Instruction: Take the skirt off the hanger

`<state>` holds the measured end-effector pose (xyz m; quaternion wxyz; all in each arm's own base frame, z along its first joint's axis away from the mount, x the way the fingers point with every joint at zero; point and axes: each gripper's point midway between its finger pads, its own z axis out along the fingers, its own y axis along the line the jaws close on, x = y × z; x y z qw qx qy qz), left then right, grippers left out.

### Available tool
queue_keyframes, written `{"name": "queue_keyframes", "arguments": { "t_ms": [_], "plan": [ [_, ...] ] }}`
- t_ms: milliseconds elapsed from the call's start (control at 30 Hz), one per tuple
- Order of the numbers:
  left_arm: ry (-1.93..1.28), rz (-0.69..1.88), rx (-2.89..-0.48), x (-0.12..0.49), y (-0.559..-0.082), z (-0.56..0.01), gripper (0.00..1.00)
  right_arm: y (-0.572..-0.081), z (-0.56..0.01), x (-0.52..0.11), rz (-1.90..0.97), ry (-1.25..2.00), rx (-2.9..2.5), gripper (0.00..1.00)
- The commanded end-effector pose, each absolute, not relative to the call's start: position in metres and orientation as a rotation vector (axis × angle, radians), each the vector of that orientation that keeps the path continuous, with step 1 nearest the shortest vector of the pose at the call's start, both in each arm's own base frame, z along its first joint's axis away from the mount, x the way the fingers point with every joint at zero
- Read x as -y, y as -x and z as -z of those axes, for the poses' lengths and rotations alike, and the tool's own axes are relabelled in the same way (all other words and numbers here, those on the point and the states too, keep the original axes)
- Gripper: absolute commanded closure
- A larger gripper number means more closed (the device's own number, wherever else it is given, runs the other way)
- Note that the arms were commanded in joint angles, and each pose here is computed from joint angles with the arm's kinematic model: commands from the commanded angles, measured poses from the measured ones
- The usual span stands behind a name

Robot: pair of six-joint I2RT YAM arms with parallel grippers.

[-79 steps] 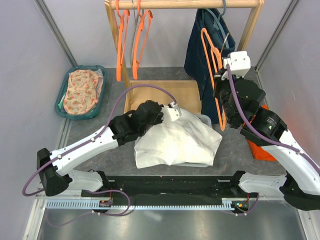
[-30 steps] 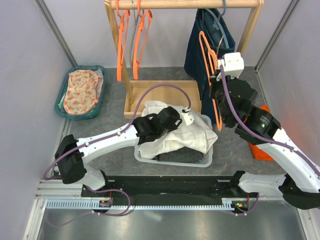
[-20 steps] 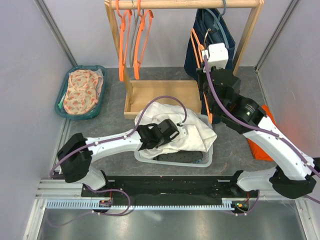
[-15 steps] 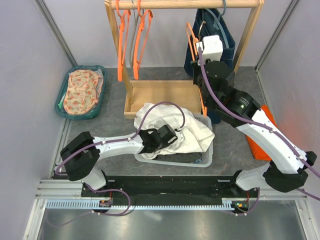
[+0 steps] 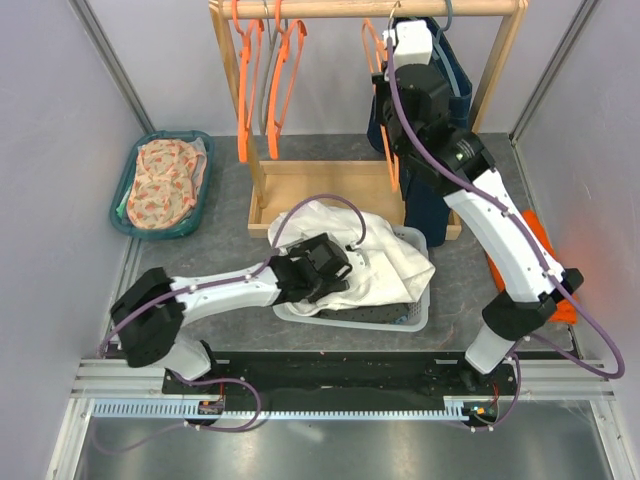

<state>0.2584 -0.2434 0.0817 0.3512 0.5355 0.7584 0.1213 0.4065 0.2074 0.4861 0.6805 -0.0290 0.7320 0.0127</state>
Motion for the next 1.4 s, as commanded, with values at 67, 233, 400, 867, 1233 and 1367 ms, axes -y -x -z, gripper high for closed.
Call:
{"name": "queue_keyframes", "arguments": {
  "t_ms": [67, 233, 400, 867, 1233, 1367],
  "plan": [
    [-1.379, 0.043, -1.869, 0.258, -0.222, -0.177, 0.01, -0.412, -0.52, -0.224, -0.162, 0.094, -1.572, 1.0],
    [-1.422, 0.169, -1.81, 0.261, -0.205, -0.217, 0.0, -0.419, -0.524, -0.247, -0.255, 0.144, -1.544, 1.0],
    [-1.469, 0.302, -1.767, 0.265, -0.185, -0.247, 0.0, -0.439, -0.516, -0.259, -0.274, 0.159, -1.543, 1.0],
    [-1.5, 0.468, -1.673, 0.255, -0.161, -0.294, 0.0, -0.483, -0.518, -0.269, -0.4, 0.19, -1.467, 1.0],
    [-1.434, 0.492, -1.672, 0.253, -0.166, -0.309, 0.0, -0.5, -0.473, -0.307, -0.482, 0.238, -1.532, 1.0],
    [-1.413, 0.505, -1.665, 0.257, -0.169, -0.316, 0.0, -0.493, -0.459, -0.321, -0.385, 0.263, -1.554, 1.0]
  ]
}}
